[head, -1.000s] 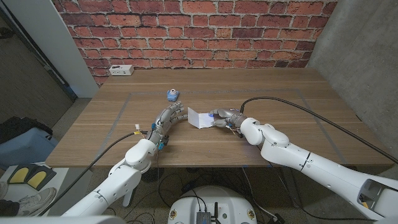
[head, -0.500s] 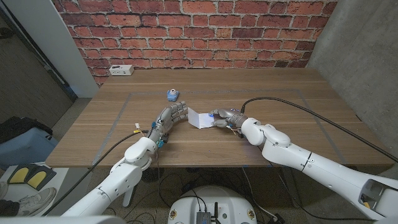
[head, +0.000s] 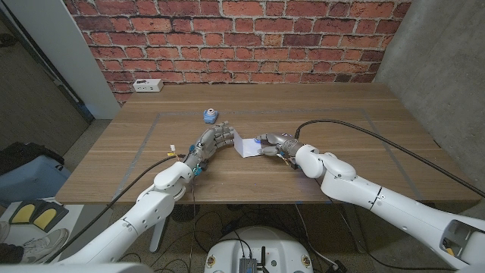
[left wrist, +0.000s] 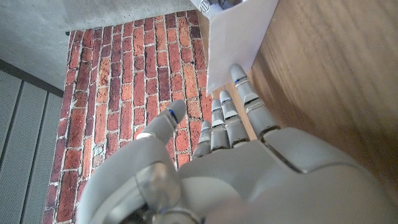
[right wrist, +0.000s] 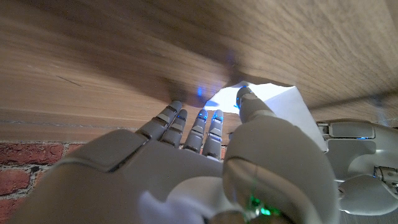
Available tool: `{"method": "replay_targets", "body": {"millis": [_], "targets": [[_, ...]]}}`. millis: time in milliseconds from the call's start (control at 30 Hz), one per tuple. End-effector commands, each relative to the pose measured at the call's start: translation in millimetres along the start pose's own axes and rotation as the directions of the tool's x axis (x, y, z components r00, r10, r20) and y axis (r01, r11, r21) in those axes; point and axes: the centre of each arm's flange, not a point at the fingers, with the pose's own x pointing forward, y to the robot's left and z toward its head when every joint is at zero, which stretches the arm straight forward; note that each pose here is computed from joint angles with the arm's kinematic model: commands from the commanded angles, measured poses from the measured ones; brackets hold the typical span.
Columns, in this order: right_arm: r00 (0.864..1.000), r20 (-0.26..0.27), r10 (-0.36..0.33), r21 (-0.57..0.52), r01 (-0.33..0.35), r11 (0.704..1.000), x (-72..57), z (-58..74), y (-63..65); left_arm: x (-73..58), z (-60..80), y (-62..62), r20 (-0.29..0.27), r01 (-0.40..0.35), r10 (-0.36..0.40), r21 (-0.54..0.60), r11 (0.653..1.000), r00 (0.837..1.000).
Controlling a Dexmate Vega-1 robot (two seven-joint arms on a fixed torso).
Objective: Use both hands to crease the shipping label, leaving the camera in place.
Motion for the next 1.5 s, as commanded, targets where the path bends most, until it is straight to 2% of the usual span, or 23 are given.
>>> {"method": "replay_targets", "body": {"millis": [33,600,900,1133,1267,1367,1500], "targets": [[1.000,-0.001,0.003,0.011,-0.003,1.000,-1.0,-2.9,2.0,13.4,13.9,-6.4,-0.032,0.091,-0.089,0.075,0.993,0.996],[1.000,0.001,0.007,0.021,-0.007,1.000,0.3,-4.6,3.3,27.6,21.3,-15.9,-0.069,0.157,-0.149,0.128,0.979,0.986],[1.000,0.001,0.006,0.027,-0.006,1.000,1.1,-6.2,2.9,38.1,19.5,-21.5,-0.080,0.192,-0.184,0.117,0.974,0.980],[1.000,0.001,0.004,0.030,-0.004,1.000,2.1,-7.4,1.9,49.1,15.1,-30.3,-0.091,0.233,-0.224,0.102,0.967,0.970],[1.000,-0.001,0.016,0.028,-0.016,0.999,3.9,-8.7,3.5,57.7,14.5,-41.8,-0.056,0.279,-0.275,0.070,0.958,0.960],[1.000,-0.005,0.015,0.023,-0.015,1.000,4.1,-8.9,3.6,59.9,17.2,-46.6,-0.043,0.297,-0.295,0.066,0.953,0.955],[1.000,-0.015,0.012,0.015,-0.012,1.000,4.2,-9.6,3.8,59.9,18.5,-48.6,-0.060,0.301,-0.298,0.071,0.951,0.953]]}}
